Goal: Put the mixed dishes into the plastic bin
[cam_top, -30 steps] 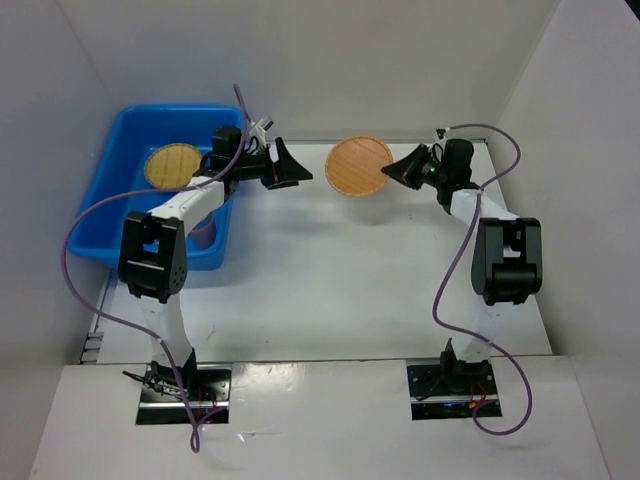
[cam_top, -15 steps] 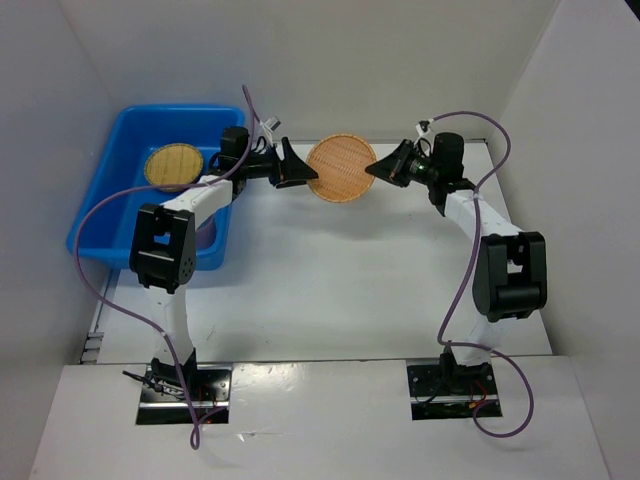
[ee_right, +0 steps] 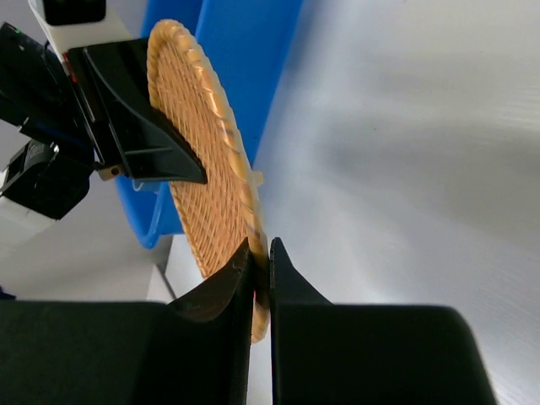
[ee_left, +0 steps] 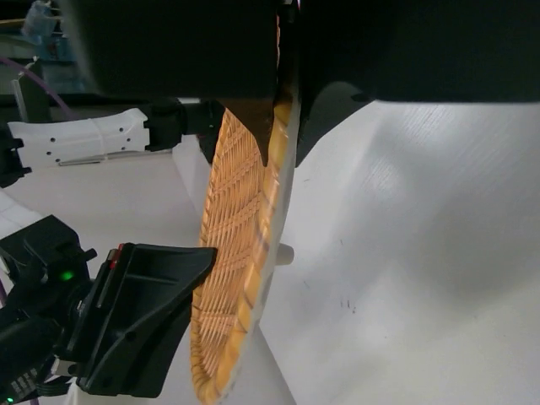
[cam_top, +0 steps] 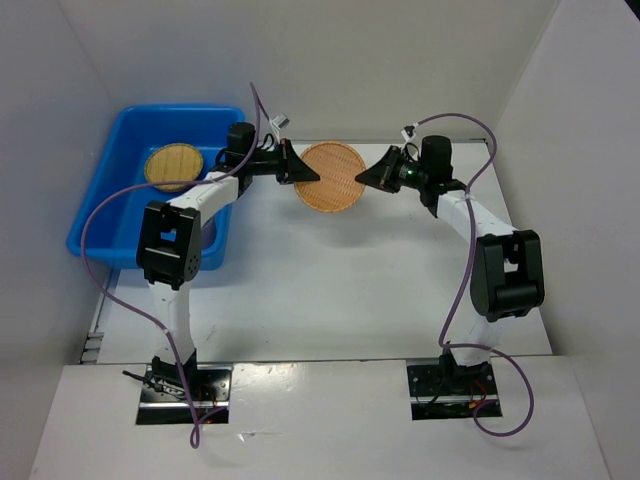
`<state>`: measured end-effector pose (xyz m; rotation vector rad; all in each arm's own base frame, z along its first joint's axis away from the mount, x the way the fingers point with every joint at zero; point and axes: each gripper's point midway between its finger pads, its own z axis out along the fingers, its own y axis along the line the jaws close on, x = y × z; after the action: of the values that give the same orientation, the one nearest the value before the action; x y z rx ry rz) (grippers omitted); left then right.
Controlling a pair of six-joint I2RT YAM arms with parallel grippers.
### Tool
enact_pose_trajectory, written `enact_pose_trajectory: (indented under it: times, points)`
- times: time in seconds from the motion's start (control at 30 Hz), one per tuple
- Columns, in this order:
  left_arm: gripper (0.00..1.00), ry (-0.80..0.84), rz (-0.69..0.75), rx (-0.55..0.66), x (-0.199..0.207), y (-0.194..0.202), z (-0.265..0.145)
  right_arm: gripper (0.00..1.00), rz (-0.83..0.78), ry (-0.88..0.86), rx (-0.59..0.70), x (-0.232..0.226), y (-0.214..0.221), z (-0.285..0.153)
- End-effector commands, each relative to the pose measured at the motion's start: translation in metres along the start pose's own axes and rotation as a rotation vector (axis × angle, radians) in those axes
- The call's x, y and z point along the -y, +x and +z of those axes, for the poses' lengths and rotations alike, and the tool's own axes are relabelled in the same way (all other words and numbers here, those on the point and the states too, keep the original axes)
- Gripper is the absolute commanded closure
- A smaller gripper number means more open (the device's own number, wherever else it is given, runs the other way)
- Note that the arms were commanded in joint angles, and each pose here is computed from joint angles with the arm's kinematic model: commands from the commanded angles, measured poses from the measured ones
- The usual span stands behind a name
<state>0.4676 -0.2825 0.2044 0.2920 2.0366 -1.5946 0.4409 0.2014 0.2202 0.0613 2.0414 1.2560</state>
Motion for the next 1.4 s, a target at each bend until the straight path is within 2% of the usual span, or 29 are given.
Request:
enact_pose_trajectory:
  times: [0.0, 0.1, 0.13, 0.17, 0.2, 0.23, 0.27, 0.3, 0.33, 0.6, 0.7, 0.83, 1.1, 1.23, 1.37]
  points:
    - [1.0, 0.007, 0.098, 0.017, 0.009, -0.016, 0.001, 0.94, -0.086, -0.08, 0.041, -0.037, -0.023, -0.004]
    - [1.0, -0.01, 0.121, 0.036, 0.016, -0.022, -0.002, 0.86, -0.09, -0.051, 0.045, -0.034, -0.026, -0.004]
    - [1.0, -0.023, 0.112, 0.039, 0.013, -0.023, -0.002, 0.8, -0.08, -0.044, 0.036, -0.032, -0.024, -0.004]
    - [1.0, -0.021, 0.117, 0.042, 0.018, -0.023, -0.004, 0.69, -0.088, -0.043, 0.049, -0.035, -0.029, -0.004]
    - [1.0, -0.039, 0.122, 0.061, 0.022, -0.027, -0.006, 0.49, -0.078, -0.026, 0.05, -0.032, -0.029, -0.004]
    - [1.0, -0.044, 0.13, 0.072, 0.025, -0.03, -0.007, 0.42, -0.07, -0.015, 0.053, -0.028, -0.031, -0.007]
    - [1.0, -0.059, 0.125, 0.086, 0.025, -0.035, -0.013, 0.2, -0.076, -0.019, 0.059, -0.031, -0.032, -0.009]
    - [1.0, -0.084, 0.138, 0.115, 0.026, -0.044, -0.023, 0.06, -0.067, -0.018, 0.072, -0.032, -0.037, -0.013]
    - [1.0, -0.101, 0.138, 0.139, 0.029, -0.051, -0.034, 0.0, -0.06, -0.016, 0.089, -0.033, -0.043, -0.019]
    - [1.0, -0.231, 0.221, 0.324, 0.054, -0.095, -0.109, 0.0, 0.006, 0.048, 0.166, -0.02, -0.058, -0.047]
    - [1.0, -0.27, 0.231, 0.397, 0.061, -0.112, -0.144, 0.0, 0.025, 0.11, 0.182, -0.009, -0.059, -0.052]
    - [1.0, -0.32, 0.24, 0.486, 0.063, -0.13, -0.192, 0.0, -0.026, 0.236, 0.265, 0.001, -0.071, -0.068]
    - [1.0, -0.547, 0.191, 0.692, 0.028, -0.159, -0.305, 0.0, -0.067, 0.392, 0.318, 0.03, -0.071, -0.081]
    - [1.0, -0.717, 0.12, 0.863, -0.008, -0.17, -0.367, 0.0, -0.068, 0.399, 0.324, 0.038, -0.065, -0.081]
    - [1.0, -0.846, 0.024, 0.96, -0.062, -0.16, -0.391, 0.0, -0.06, 0.422, 0.327, 0.05, -0.062, -0.079]
